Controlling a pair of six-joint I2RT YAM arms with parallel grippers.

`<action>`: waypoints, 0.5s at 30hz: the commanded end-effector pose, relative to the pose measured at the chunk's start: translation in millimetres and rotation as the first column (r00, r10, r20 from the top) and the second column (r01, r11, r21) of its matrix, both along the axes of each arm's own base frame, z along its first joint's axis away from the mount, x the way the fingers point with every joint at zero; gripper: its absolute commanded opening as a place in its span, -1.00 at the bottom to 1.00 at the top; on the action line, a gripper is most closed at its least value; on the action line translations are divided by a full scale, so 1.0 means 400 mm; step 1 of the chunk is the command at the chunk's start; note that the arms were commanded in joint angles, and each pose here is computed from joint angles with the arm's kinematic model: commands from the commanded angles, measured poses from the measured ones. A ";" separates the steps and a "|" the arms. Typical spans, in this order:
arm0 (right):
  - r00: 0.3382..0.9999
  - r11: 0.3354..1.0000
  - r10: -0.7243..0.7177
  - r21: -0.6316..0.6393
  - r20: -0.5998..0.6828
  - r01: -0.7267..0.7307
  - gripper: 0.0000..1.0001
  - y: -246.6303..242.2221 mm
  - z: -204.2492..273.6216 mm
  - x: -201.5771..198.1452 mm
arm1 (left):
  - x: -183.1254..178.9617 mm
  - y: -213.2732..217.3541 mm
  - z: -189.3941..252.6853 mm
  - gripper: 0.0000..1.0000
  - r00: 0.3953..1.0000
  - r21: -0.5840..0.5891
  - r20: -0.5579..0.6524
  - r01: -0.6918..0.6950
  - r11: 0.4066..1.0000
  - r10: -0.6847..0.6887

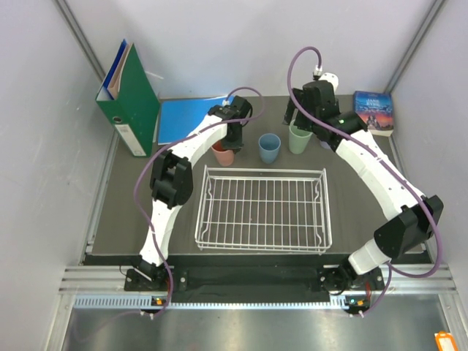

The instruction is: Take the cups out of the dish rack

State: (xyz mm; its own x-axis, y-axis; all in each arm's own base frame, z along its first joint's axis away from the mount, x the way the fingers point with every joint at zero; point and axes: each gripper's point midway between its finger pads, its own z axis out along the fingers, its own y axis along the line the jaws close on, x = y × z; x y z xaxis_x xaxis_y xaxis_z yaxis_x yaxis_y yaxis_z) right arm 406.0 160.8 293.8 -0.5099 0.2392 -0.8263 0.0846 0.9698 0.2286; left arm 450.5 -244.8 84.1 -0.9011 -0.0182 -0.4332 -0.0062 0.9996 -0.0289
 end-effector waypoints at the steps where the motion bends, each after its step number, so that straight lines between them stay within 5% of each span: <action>1: 0.999 1.000 0.018 0.007 0.044 -0.018 0.67 0.012 0.031 0.002 | 0.009 0.009 0.030 -0.25 0.999 -0.002 0.037 -0.021 1.000 0.021; 15: 0.997 1.000 -0.005 0.007 0.083 0.005 0.67 0.000 0.077 0.007 | 0.039 0.037 0.331 0.43 0.943 -0.098 0.318 -0.067 0.993 0.095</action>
